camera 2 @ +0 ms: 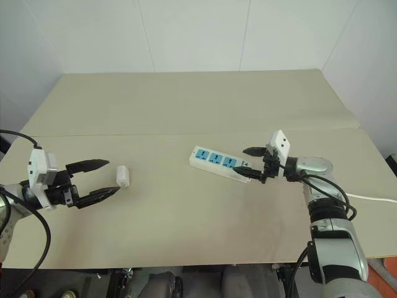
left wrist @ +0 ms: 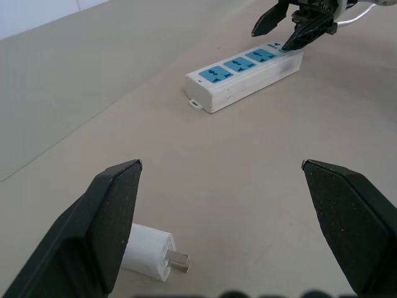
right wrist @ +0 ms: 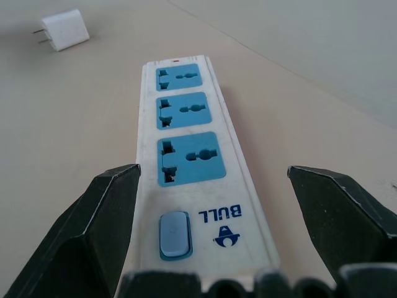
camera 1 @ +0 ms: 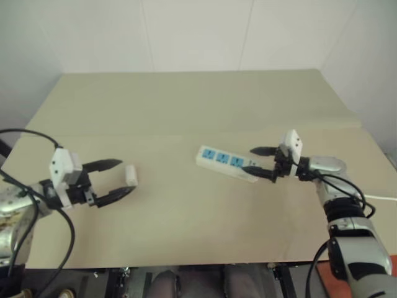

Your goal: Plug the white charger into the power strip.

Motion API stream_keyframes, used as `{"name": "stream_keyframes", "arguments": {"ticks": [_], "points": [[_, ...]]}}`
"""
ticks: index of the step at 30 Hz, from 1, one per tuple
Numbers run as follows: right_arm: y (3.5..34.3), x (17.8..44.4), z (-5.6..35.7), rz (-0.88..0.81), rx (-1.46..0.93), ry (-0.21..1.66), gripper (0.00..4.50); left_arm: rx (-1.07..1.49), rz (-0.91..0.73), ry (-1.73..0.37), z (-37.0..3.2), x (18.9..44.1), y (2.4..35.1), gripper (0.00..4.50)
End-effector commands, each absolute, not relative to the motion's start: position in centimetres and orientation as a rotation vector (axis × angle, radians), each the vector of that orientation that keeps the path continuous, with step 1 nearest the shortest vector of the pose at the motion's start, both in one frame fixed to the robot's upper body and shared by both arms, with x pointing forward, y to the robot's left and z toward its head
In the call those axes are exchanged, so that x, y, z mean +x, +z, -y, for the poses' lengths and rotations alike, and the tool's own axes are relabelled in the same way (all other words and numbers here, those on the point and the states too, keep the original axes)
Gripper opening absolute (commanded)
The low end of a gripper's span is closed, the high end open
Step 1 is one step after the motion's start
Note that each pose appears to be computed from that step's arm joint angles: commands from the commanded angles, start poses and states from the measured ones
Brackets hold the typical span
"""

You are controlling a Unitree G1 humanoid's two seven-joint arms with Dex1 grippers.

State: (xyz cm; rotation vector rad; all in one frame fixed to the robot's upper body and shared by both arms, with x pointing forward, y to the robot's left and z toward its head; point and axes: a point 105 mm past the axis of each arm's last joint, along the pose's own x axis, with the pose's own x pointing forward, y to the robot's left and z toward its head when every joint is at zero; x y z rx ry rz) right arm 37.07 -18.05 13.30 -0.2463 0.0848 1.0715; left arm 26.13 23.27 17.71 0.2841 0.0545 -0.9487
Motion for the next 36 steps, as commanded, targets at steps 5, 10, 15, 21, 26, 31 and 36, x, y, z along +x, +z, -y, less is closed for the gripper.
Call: {"name": "stream_keyframes", "arguments": {"ticks": [5, 10, 15, 21, 26, 31, 36], "points": [[13.4, 36.7, 17.7, -0.05, -0.232, 1.089, 4.45, 0.322, -0.01, -0.962, -23.0, 25.8, 19.1, 4.5], [12.5, 36.5, 17.9, -0.077, -0.226, 1.081, 4.45, 0.322, -0.011, -0.963, -22.9, 25.7, 19.1, 4.5], [11.8, 36.4, 18.1, -0.092, -0.21, 1.061, 4.45, 0.32, -0.01, -0.965, -22.8, 25.6, 19.0, 4.5], [11.6, 36.5, 18.1, -0.091, -0.193, 1.045, 4.45, 0.316, -0.01, -0.969, -22.7, 25.8, 19.0, 4.5], [11.3, 36.5, 18.2, -0.091, -0.186, 1.032, 4.45, 0.315, -0.011, -0.969, -22.6, 25.8, 19.0, 4.5], [11.1, 36.5, 18.3, -0.081, -0.182, 1.023, 3.58, 0.312, -0.009, -0.966, -22.6, 25.8, 18.9, 4.5], [11.3, 36.7, 18.5, -0.071, -0.182, 1.001, 3.43, 0.312, -0.004, -0.963, -22.6, 26.0, 19.0, 4.5]]}}
